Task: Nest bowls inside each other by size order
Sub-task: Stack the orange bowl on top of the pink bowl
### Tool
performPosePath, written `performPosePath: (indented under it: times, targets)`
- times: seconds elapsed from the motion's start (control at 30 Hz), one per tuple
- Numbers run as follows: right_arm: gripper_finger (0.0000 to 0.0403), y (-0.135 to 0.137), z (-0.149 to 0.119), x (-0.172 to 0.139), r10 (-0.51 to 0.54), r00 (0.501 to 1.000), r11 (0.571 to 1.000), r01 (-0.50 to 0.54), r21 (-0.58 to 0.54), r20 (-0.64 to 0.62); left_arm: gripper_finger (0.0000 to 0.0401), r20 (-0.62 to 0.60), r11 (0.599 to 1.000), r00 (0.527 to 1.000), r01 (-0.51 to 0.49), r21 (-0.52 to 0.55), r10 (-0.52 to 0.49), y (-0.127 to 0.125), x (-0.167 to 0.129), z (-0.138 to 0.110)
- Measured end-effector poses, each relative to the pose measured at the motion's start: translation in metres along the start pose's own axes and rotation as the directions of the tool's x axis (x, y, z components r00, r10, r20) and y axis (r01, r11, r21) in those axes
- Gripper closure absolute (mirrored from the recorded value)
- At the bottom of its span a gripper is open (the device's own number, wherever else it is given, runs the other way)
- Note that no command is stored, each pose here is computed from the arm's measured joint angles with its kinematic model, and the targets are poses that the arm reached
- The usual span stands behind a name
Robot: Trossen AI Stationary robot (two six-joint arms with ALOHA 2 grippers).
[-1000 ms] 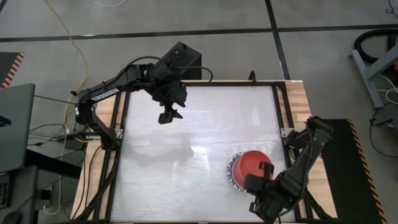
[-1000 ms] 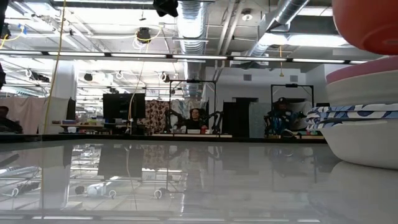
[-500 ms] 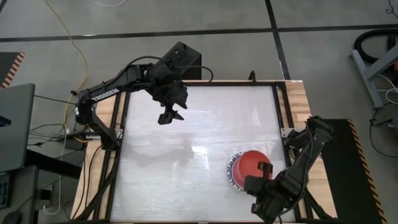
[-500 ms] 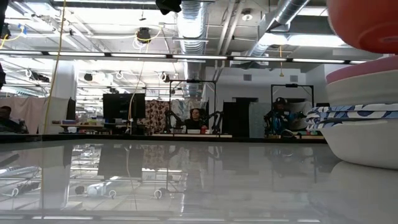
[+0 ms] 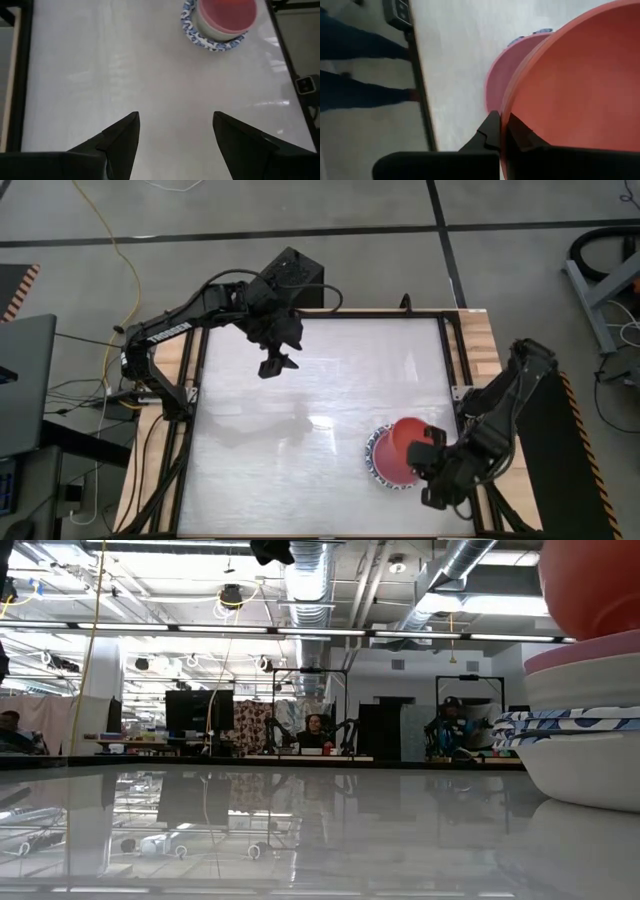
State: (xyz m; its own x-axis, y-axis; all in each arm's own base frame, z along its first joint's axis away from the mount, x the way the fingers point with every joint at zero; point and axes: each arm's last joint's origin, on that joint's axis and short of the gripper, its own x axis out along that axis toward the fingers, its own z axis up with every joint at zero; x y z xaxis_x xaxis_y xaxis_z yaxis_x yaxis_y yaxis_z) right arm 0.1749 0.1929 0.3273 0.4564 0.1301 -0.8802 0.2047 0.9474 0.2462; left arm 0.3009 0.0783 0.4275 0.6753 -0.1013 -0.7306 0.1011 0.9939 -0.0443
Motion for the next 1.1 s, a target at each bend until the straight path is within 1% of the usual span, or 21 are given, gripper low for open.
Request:
performPosePath:
  times: [0.07,0.17,0.3,0.43,0.57,0.87,1.1]
  targets:
    - [0.0392,-0.007,-0.001,0.004,0.026,1.000,1.000,-0.027,0.014,0.014,0.0161,-0.004,1.000,1.000,-0.014,-0.009,0.013,0.000,0.000,0.000]
    - [0.0392,-0.013,0.001,0.012,0.021,1.000,1.000,-0.020,-0.007,0.016,0.0161,-0.005,1.000,1.000,-0.019,-0.018,0.019,0.001,0.000,0.000]
    - [0.0392,-0.011,0.007,0.026,0.035,0.998,0.997,-0.039,-0.069,-0.060,0.0161,-0.012,0.999,0.999,-0.042,-0.019,0.041,0.001,0.000,0.000]
    - [0.0392,-0.008,0.010,0.040,0.049,0.988,0.993,-0.064,-0.096,-0.145,0.0161,-0.019,0.999,0.999,-0.045,-0.021,0.044,0.001,0.000,-0.001]
    - [0.0392,-0.005,0.010,0.051,0.019,0.986,0.993,-0.037,-0.110,-0.166,0.0161,-0.020,0.999,0.999,-0.049,-0.021,0.048,0.001,0.000,-0.001]
    - [0.0391,0.000,0.009,0.068,-0.006,0.982,0.992,-0.019,-0.124,-0.191,0.0161,-0.021,0.999,0.998,-0.051,-0.003,0.051,0.001,0.000,-0.001]
    - [0.0327,0.003,0.007,0.084,-0.052,0.974,0.991,0.022,-0.134,-0.221,0.0161,-0.025,0.998,0.998,-0.059,-0.003,0.058,0.002,0.000,-0.001]
